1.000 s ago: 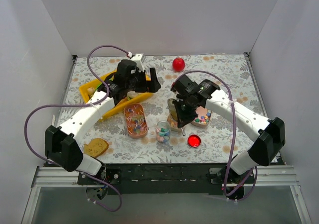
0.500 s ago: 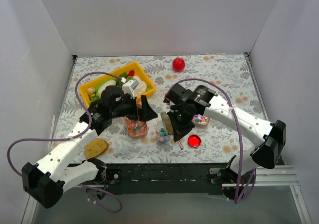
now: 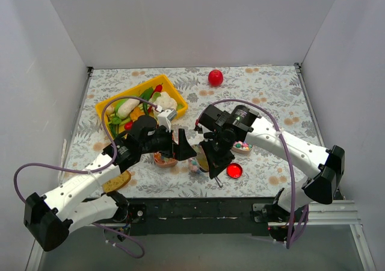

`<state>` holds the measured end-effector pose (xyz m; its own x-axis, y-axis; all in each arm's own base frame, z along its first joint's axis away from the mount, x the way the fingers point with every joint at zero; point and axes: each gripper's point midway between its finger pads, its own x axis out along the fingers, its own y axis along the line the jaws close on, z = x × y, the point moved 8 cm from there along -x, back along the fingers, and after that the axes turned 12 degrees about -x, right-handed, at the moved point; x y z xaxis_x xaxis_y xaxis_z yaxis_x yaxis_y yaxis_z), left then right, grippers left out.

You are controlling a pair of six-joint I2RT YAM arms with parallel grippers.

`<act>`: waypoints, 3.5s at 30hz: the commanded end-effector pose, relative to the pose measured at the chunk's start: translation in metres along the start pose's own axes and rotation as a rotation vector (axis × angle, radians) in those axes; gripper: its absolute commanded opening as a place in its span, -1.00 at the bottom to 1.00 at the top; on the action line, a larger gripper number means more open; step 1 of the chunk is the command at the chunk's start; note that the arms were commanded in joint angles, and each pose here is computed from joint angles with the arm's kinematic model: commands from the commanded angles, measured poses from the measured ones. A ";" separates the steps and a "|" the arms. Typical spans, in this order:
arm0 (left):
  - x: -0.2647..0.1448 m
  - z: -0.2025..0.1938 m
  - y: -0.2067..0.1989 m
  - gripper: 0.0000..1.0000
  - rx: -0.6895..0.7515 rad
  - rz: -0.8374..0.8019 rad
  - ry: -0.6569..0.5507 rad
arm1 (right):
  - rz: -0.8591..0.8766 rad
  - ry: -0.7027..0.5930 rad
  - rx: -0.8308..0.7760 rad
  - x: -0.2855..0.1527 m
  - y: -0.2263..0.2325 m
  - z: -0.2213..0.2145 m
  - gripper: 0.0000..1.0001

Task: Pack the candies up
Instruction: Place the fake candies in the packing bottle, then scoop the fake candies from the storage box.

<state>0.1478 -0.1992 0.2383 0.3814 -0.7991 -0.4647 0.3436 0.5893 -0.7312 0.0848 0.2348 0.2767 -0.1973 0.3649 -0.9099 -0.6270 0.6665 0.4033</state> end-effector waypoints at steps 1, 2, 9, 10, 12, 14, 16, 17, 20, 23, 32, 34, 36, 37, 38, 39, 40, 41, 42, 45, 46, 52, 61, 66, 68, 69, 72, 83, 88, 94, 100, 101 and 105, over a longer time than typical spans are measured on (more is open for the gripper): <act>0.003 -0.002 0.011 0.96 0.012 0.054 -0.015 | 0.049 -0.030 -0.035 -0.017 0.011 0.001 -0.97; 0.005 -0.005 0.013 0.96 0.011 0.058 -0.004 | 0.054 -0.030 -0.037 -0.017 0.012 0.001 -0.97; 0.010 -0.015 0.025 0.96 0.009 0.106 0.017 | 0.077 -0.036 -0.028 -0.019 0.016 0.005 -0.97; 0.011 -0.016 0.026 0.96 0.008 0.109 0.018 | 0.079 -0.035 -0.024 -0.019 0.016 0.005 -0.97; 0.012 -0.017 0.029 0.96 0.004 0.123 0.017 | 0.081 -0.028 -0.016 -0.018 0.015 0.008 -0.97; 0.013 -0.016 0.030 0.96 0.008 0.126 0.016 | 0.081 -0.030 -0.002 -0.018 0.014 0.009 -0.97; 0.015 -0.015 0.031 0.96 0.007 0.133 0.007 | 0.089 -0.028 0.033 -0.019 0.010 0.010 -0.97; 0.016 -0.015 0.031 0.96 0.007 0.134 0.006 | 0.086 -0.020 0.048 -0.017 0.007 0.010 -0.97; 0.019 -0.014 0.031 0.96 0.007 0.136 0.005 | 0.098 -0.016 0.092 -0.017 0.002 0.010 -0.97; 0.021 -0.012 0.031 0.97 0.013 0.133 0.002 | 0.116 -0.014 0.113 -0.019 -0.002 0.010 -0.97; 0.025 -0.004 0.027 0.96 0.038 0.131 -0.008 | 0.187 0.041 0.196 -0.013 -0.015 0.009 -0.97; 0.025 -0.004 0.027 0.96 0.039 0.131 -0.012 | 0.198 0.029 0.207 -0.016 -0.017 0.013 -0.97; 0.025 -0.003 0.026 0.96 0.037 0.130 -0.015 | 0.214 0.026 0.216 -0.018 -0.019 0.016 -0.97; 0.025 -0.003 0.026 0.97 0.039 0.130 -0.017 | 0.219 0.025 0.217 -0.018 -0.019 0.018 -0.97; 0.025 -0.003 0.026 0.96 0.039 0.131 -0.016 | 0.227 0.027 0.222 -0.018 -0.019 0.019 -0.97; 0.025 -0.002 0.026 0.96 0.042 0.130 -0.020 | 0.248 0.033 0.227 -0.019 -0.019 0.019 -0.97; 0.025 -0.002 0.026 0.96 0.043 0.130 -0.020 | 0.258 0.038 0.234 -0.019 -0.019 0.020 -0.97; 0.025 -0.001 0.025 0.96 0.046 0.129 -0.023 | 0.279 0.042 0.242 -0.019 -0.020 0.020 -0.97; 0.025 -0.001 0.025 0.96 0.050 0.130 -0.024 | 0.292 0.047 0.245 -0.019 -0.020 0.019 -0.97; 0.025 0.000 0.025 0.96 0.053 0.132 -0.024 | 0.348 0.066 0.279 -0.020 -0.021 0.017 -0.97; 0.025 0.000 0.025 0.96 0.056 0.131 -0.027 | 0.356 0.071 0.289 -0.020 -0.023 0.018 -0.97; 0.024 0.000 0.024 0.96 0.055 0.133 -0.037 | 0.434 0.060 0.361 -0.029 -0.029 0.021 -0.97; 0.022 0.004 0.023 0.97 0.065 0.140 -0.054 | 0.515 0.061 0.431 -0.035 -0.033 0.021 -0.97; 0.019 0.013 0.018 0.96 0.069 0.145 -0.099 | 0.472 0.030 0.387 -0.038 -0.034 0.018 -0.97; 0.018 0.021 0.014 0.96 0.073 0.158 -0.140 | 0.460 0.003 0.361 -0.042 -0.033 0.017 -0.97; 0.017 0.029 0.007 0.96 0.079 0.154 -0.170 | 0.459 -0.006 0.353 -0.044 -0.032 0.016 -0.97; 0.017 0.046 -0.002 0.96 0.097 0.156 -0.236 | 0.424 -0.056 0.339 -0.054 -0.029 0.016 -0.97; 0.048 0.115 -0.013 0.96 0.091 0.290 -0.352 | 0.243 -0.215 0.483 -0.068 -0.076 0.029 -0.97; 0.066 0.131 -0.004 0.96 0.096 0.304 -0.304 | 0.288 -0.148 0.576 -0.050 -0.105 0.032 -0.97; 0.084 0.122 0.009 0.96 0.079 0.306 -0.222 | 0.358 -0.063 0.631 -0.027 -0.128 0.049 -0.97; 0.091 0.108 0.022 0.97 0.074 0.317 -0.163 | 0.404 0.013 0.670 -0.008 -0.139 0.063 -0.97; 0.092 0.107 0.024 0.96 0.073 0.320 -0.159 | 0.405 0.025 0.673 -0.007 -0.141 0.063 -0.97; 0.095 0.102 0.032 0.96 0.068 0.344 -0.144 | 0.411 0.094 0.709 0.006 -0.147 0.063 -0.97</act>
<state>0.2850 -0.2459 0.2308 0.6170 -0.5325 -0.5795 0.2197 0.8236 -0.5229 0.2239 0.1787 0.2176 -0.3496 0.6152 -0.7066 0.1077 0.7756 0.6220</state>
